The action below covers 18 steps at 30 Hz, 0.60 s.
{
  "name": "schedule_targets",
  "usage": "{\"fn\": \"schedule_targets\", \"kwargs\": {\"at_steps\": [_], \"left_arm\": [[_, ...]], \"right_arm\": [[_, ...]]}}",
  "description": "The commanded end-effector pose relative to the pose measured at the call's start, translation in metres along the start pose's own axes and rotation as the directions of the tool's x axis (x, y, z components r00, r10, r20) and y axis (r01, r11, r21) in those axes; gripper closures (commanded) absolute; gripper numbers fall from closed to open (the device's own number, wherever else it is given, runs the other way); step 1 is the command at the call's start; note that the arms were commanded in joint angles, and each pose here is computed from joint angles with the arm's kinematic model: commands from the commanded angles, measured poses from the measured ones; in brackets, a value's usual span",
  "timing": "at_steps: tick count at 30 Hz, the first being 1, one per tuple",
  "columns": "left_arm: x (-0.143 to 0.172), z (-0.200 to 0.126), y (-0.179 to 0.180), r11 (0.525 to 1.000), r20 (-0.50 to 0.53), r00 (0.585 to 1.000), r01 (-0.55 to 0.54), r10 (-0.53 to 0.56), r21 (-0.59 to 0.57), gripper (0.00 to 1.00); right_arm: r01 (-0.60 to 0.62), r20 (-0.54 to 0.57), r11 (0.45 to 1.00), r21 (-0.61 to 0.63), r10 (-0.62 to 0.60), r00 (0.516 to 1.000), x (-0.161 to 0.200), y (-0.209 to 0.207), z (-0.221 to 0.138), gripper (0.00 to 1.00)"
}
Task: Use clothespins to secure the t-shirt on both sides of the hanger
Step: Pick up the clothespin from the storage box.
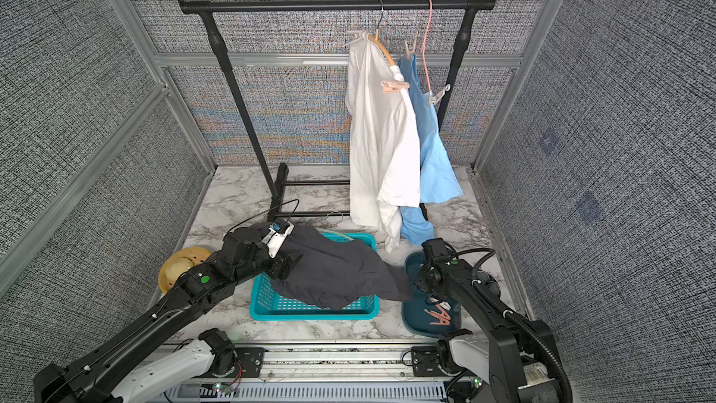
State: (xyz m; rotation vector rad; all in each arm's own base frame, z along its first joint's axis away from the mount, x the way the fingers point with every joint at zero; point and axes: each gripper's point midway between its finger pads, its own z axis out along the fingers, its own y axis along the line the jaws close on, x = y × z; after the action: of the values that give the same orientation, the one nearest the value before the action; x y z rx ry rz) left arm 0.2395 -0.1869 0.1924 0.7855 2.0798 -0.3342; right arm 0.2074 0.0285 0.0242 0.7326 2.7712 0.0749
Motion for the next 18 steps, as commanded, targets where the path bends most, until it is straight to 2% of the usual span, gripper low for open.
{"fn": "schedule_targets", "kwargs": {"at_steps": [1, 10, 14, 18], "left_arm": [[-0.006, 0.001, 0.0, 1.0, 0.025, 1.0, -0.002, 0.002, -0.001, 0.17], [-0.007, -0.002, 0.001, 1.0, 0.033, 0.999, -0.007, 0.008, -0.007, 0.17], [-0.012, -0.006, 0.003, 1.0, 0.05, 0.999, -0.016, 0.017, -0.018, 0.17], [-0.022, -0.014, 0.005, 0.999, 0.081, 0.996, -0.028, 0.031, -0.031, 0.18]], "right_arm": [[0.004, 0.003, 1.0, 0.023, -0.005, 1.0, 0.002, -0.006, 0.001, 0.84], [0.023, 0.028, 1.0, -0.002, -0.023, 0.999, 0.0, -0.004, -0.009, 0.94], [0.06, 0.074, 0.997, -0.042, -0.056, 0.996, -0.007, 0.002, -0.031, 0.99], [0.117, 0.152, 0.988, -0.1, -0.101, 0.983, -0.016, 0.01, -0.062, 1.0]]}}
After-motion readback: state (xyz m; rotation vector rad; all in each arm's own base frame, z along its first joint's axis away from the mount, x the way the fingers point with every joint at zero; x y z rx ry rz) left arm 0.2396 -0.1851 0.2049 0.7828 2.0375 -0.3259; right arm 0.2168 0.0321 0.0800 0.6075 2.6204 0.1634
